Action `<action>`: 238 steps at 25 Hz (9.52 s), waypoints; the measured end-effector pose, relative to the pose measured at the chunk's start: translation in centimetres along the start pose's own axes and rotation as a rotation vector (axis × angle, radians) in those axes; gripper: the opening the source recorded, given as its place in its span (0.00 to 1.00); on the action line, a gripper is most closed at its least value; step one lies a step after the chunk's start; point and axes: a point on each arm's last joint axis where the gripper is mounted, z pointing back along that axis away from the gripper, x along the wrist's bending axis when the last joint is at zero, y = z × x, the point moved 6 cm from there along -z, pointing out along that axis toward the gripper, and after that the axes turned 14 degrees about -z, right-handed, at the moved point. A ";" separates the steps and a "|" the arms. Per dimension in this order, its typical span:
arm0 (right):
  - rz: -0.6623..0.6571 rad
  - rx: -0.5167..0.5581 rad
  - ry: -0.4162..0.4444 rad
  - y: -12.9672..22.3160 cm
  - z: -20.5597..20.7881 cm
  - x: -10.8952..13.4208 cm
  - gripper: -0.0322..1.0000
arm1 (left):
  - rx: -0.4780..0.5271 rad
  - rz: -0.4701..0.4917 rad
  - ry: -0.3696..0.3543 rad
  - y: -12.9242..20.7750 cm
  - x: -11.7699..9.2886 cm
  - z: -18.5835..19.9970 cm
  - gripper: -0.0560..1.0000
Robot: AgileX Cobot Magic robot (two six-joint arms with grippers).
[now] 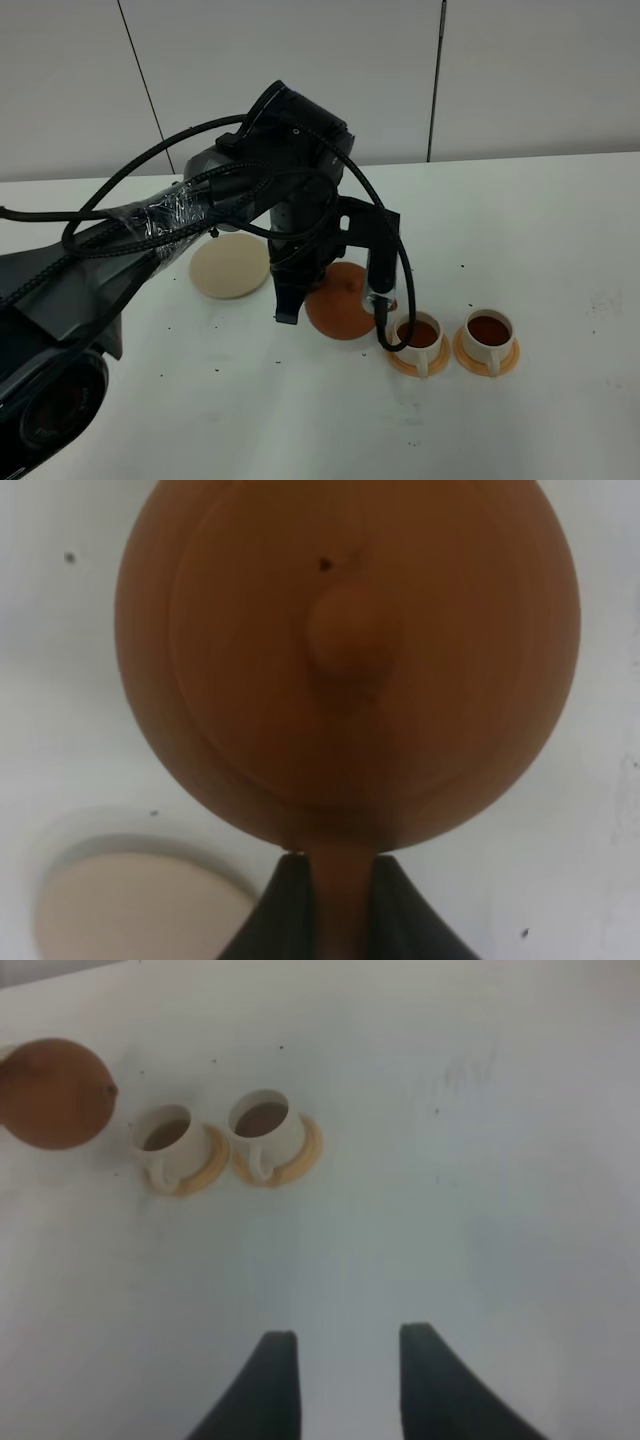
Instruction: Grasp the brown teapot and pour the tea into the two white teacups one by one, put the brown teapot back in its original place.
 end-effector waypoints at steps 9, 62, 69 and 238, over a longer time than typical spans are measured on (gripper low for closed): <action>0.000 0.000 0.000 0.0 0.0 0.0 0.27 | -0.094 0.036 0.002 0.7 0.8 -2.2 0.21; 0.000 0.000 0.000 0.0 0.0 0.0 0.27 | -0.190 0.094 0.006 1.6 1.1 -2.6 0.21; 0.000 0.000 0.000 0.0 0.0 0.0 0.27 | -0.197 0.144 0.013 1.5 1.1 -2.6 0.21; 0.000 0.000 0.000 0.0 0.0 0.0 0.27 | 0.146 1.468 0.354 13.0 -29.8 4.1 0.48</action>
